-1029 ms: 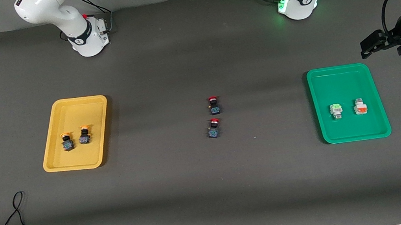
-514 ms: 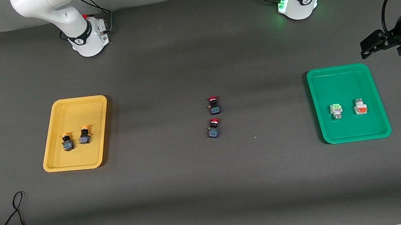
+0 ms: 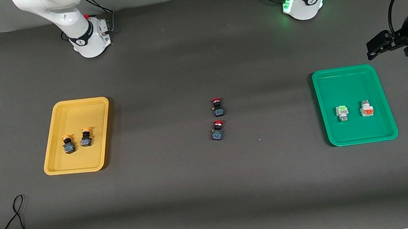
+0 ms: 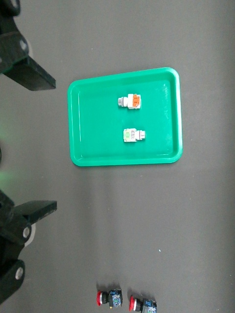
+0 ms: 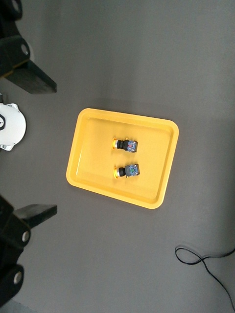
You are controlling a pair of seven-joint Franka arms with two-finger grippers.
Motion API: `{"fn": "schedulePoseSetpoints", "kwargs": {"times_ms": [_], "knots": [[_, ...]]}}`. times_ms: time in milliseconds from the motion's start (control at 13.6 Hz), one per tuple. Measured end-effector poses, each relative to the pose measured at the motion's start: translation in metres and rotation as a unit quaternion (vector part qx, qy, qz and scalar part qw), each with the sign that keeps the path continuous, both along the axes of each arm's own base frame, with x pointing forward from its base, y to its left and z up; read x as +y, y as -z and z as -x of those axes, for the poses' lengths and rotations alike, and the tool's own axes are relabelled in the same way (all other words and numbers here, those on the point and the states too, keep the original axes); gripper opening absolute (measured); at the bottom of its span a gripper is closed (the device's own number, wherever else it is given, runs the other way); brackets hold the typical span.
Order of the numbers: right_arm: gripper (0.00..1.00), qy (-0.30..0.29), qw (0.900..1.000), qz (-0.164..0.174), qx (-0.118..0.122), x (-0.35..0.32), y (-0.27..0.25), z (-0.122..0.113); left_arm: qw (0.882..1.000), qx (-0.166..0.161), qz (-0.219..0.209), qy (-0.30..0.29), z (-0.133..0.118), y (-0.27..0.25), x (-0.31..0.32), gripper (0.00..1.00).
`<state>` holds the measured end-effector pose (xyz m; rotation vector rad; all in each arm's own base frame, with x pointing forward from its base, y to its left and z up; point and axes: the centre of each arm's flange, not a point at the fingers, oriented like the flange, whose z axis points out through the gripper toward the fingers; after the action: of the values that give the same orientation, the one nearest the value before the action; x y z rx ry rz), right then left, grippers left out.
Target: Place green and yellow buttons in trays
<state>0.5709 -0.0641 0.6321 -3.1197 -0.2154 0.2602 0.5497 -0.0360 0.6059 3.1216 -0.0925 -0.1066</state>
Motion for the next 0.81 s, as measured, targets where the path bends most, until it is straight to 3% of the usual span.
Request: {"fn": "schedulePoseSetpoints", "kwargs": {"times_ms": [294,808], "knots": [[1.00,-0.007,1.000,0.001,-0.010,0.009,-0.002,0.018,1.000,0.000,0.000,0.000,0.000,0.000,0.000,1.00],[1.00,-0.019,0.998,0.006,-0.058,0.024,-0.032,0.034,1.000,0.000,0.000,0.000,0.000,0.000,0.000,1.00]]}}
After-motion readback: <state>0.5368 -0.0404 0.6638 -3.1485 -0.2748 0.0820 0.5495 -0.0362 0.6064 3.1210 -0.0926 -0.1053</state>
